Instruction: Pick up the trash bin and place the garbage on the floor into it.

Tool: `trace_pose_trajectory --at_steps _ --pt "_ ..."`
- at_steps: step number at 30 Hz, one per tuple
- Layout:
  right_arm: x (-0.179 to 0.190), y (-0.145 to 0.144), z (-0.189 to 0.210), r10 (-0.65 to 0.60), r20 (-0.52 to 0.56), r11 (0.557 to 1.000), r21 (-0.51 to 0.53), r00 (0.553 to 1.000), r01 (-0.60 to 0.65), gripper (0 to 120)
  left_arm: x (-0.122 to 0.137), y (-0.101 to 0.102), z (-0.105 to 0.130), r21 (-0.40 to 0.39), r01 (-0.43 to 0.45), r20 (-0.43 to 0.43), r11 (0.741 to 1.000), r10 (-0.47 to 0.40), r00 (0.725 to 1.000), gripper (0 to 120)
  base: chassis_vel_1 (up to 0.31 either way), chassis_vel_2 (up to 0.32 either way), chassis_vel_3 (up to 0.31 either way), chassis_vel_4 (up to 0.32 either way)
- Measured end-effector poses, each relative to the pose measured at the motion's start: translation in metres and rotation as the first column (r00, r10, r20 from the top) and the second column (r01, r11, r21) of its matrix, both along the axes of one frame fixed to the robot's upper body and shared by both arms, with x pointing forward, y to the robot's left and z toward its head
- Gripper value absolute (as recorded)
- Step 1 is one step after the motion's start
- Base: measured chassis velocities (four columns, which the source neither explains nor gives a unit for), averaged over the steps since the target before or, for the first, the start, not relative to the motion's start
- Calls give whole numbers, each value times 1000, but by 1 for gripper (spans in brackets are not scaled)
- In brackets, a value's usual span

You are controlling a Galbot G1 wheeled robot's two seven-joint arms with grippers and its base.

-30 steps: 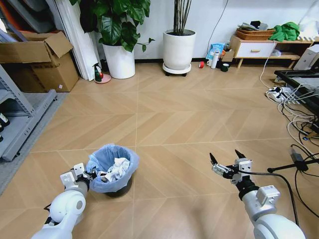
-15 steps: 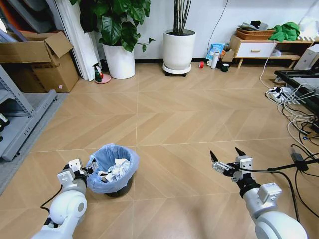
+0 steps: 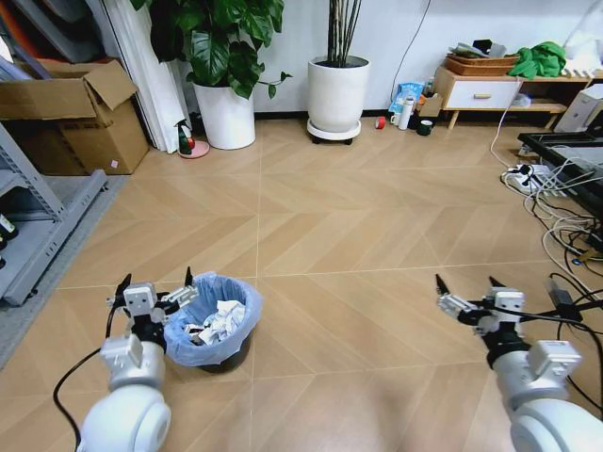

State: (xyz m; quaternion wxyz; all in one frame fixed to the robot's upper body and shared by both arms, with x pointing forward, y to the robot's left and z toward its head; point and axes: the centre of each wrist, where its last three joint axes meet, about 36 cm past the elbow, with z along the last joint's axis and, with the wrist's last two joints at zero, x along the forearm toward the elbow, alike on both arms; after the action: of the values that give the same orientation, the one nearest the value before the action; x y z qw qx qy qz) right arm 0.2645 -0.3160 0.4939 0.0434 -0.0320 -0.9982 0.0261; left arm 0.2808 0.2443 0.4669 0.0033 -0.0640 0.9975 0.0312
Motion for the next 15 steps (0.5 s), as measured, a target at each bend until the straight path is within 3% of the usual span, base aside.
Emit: trace_pose_trajectory --at_steps 7,15 --pt "-16 19 6 51 62 998 -24 997 -49 100 -29 -15 7 17 55 -5 998 -55 998 105 0 0 0 0" --pt "-30 36 18 102 122 992 -91 987 -91 100 -39 -27 16 -5 57 3 998 -57 998 100 0 0 0 0"
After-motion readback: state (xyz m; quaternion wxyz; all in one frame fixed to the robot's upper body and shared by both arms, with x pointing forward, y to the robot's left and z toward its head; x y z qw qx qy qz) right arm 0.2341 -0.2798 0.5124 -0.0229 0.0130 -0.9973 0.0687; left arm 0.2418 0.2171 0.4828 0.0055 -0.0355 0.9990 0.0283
